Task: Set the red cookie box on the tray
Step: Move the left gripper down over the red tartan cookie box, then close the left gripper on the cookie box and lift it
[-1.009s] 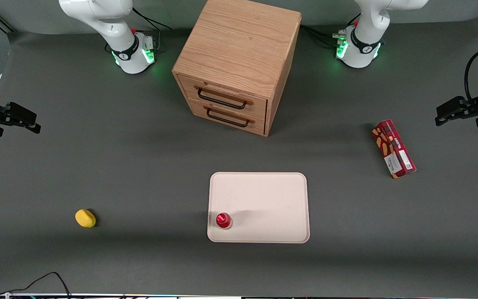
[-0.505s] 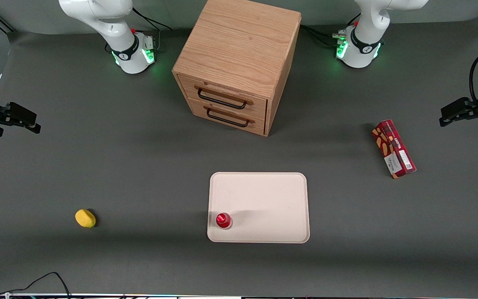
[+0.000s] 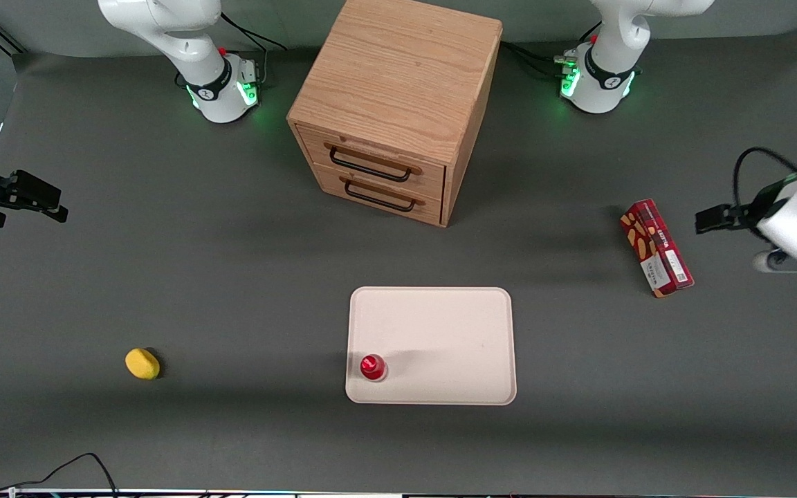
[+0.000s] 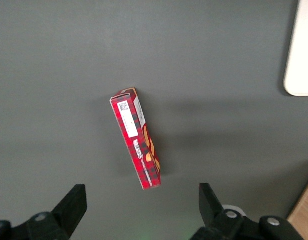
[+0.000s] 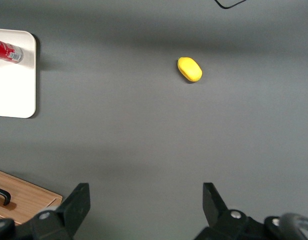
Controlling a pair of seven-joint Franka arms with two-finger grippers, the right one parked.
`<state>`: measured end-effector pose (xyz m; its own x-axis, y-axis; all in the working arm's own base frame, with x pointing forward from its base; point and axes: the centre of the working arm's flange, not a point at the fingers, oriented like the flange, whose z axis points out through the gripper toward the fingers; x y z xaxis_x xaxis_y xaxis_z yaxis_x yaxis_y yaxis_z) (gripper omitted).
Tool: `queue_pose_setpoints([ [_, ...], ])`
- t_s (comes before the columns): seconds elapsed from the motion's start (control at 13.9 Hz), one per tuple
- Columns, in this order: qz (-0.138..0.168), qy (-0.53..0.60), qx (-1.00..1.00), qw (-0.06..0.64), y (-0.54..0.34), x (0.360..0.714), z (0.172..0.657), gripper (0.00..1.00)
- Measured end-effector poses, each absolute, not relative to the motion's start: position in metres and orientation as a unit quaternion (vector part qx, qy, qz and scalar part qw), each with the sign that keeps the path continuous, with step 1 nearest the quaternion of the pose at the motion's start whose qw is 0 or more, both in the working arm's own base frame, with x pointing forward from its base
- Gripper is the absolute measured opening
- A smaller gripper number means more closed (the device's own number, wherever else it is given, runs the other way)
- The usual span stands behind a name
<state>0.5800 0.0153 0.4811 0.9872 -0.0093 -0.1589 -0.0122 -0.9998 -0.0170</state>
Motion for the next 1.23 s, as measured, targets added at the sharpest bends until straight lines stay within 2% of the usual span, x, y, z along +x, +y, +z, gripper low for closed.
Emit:
queue_pose_setpoints([
  [0.29,0.064,-0.010,-0.998,0.009,0.034,0.564,0.394,1.00],
  [0.58,0.025,-0.019,-0.999,0.011,0.044,0.540,0.330,1.00],
  [1.23,-0.023,-0.044,-0.999,0.012,0.061,0.489,0.256,1.00],
])
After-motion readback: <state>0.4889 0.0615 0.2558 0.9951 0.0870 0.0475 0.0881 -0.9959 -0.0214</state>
